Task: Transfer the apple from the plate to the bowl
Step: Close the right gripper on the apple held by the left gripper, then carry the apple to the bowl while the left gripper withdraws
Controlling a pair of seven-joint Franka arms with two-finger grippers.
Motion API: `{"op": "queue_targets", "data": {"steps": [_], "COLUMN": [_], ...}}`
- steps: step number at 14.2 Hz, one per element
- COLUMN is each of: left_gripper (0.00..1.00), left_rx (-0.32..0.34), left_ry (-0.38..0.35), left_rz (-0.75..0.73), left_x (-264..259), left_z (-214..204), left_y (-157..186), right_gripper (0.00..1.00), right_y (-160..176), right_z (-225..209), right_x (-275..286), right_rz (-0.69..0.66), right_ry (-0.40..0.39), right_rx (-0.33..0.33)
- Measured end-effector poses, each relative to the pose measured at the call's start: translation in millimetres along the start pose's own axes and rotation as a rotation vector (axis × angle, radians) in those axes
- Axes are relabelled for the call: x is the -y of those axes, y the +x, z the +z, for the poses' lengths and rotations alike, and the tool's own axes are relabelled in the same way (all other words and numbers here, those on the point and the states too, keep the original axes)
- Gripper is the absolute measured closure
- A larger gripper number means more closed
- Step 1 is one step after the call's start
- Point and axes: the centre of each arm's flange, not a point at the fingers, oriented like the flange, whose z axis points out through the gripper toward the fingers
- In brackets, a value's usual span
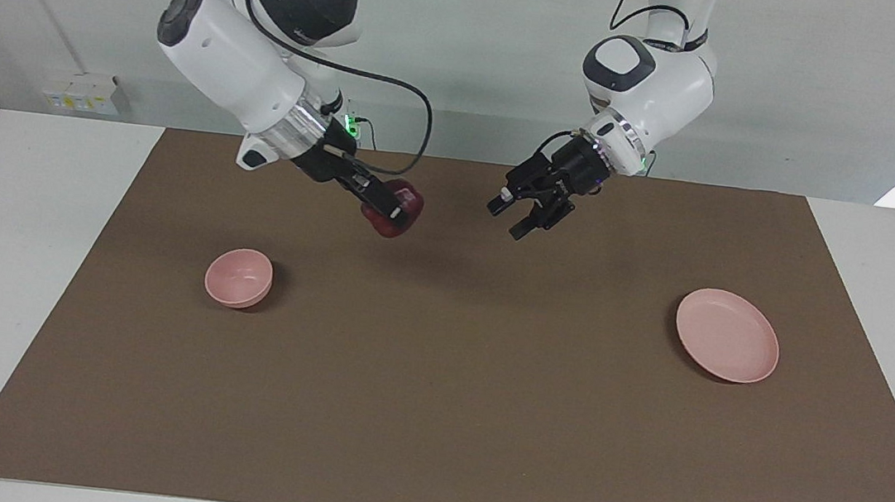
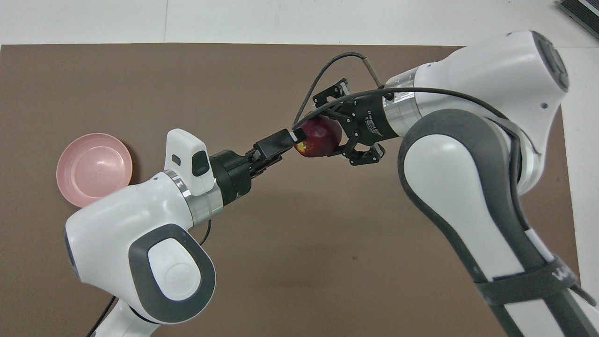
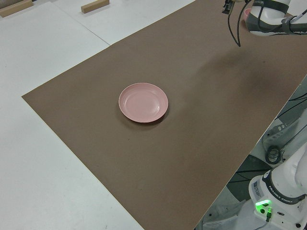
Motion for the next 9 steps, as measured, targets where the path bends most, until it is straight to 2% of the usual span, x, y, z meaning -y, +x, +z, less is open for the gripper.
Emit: {"op": "queue_targets", "data": {"steps": [3, 6, 7, 9], "left_gripper": [0.0, 0.0, 0.0, 0.0], "left_rx": [0.113, 0.251, 0.268, 0.256], "left_ry": [0.121, 0.341, 0.419, 0.56], "left_rz": [0.094, 0.22, 0.262, 0.333], "left_x": [22.1, 51.5, 57.9, 68.8], "left_z": [-15.0, -48.9, -62.2, -85.8], "left_y": [21.8, 51.0, 61.9, 83.8], "right_gripper": [0.21, 0.21, 0.21, 0.21], "right_y": [20.3, 52.2, 65.1, 90.8], "right_z": [-25.2, -27.6, -19.9, -1.0], "right_x": [-39.8, -73.2, -83.4, -102.9], "right_rz": [-0.178, -0.38, -0.439, -0.524], "right_ry": [-0.153, -0.298, -0.332, -0.391], "right_rx": [-0.043, -0.13, -0.152, -0.185]}}
